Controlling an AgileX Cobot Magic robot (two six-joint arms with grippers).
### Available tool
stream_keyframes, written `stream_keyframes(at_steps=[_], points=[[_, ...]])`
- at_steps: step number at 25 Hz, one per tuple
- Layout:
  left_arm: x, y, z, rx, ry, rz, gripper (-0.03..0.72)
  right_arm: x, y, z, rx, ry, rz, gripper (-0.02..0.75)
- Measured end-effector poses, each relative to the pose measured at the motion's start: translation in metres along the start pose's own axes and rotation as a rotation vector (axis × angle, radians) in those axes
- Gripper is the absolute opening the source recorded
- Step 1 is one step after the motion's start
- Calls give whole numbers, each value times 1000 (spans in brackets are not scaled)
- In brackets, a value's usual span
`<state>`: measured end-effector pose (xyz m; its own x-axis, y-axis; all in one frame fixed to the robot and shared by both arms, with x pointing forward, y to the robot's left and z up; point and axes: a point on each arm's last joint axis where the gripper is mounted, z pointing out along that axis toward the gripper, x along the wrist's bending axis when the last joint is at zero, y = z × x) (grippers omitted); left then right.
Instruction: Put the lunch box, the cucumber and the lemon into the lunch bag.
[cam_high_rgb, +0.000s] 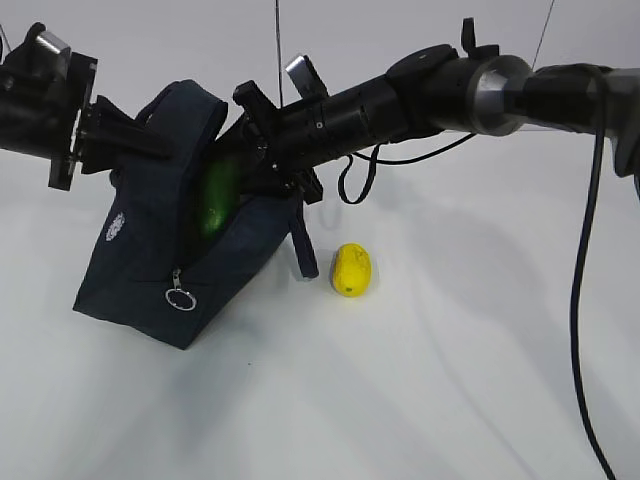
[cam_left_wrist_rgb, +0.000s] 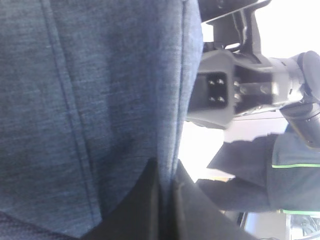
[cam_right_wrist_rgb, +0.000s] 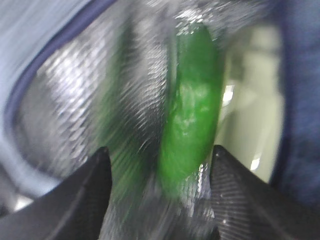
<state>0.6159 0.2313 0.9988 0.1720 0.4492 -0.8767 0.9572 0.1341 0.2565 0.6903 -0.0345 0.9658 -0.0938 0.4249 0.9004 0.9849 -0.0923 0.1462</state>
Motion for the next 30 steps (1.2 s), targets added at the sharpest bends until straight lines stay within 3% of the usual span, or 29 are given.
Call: stream_keyframes(at_steps=[6, 16, 20, 25, 30], points=[[0, 0, 0, -1, -2, -1, -7, 1, 0, 0, 1, 10, -3, 472], [0, 0, 0, -1, -2, -1, -7, 7, -13, -2, 150, 91, -101, 472], [0, 0, 0, -1, -2, -1, -7, 13, -14, -7, 151, 88, -126, 472], [0, 0, 0, -1, -2, -1, -7, 55, -11, -37, 104, -41, -296, 472], [0, 0, 0, -1, -2, -1, -7, 72, -14, -69, 111, -332, -344, 472]])
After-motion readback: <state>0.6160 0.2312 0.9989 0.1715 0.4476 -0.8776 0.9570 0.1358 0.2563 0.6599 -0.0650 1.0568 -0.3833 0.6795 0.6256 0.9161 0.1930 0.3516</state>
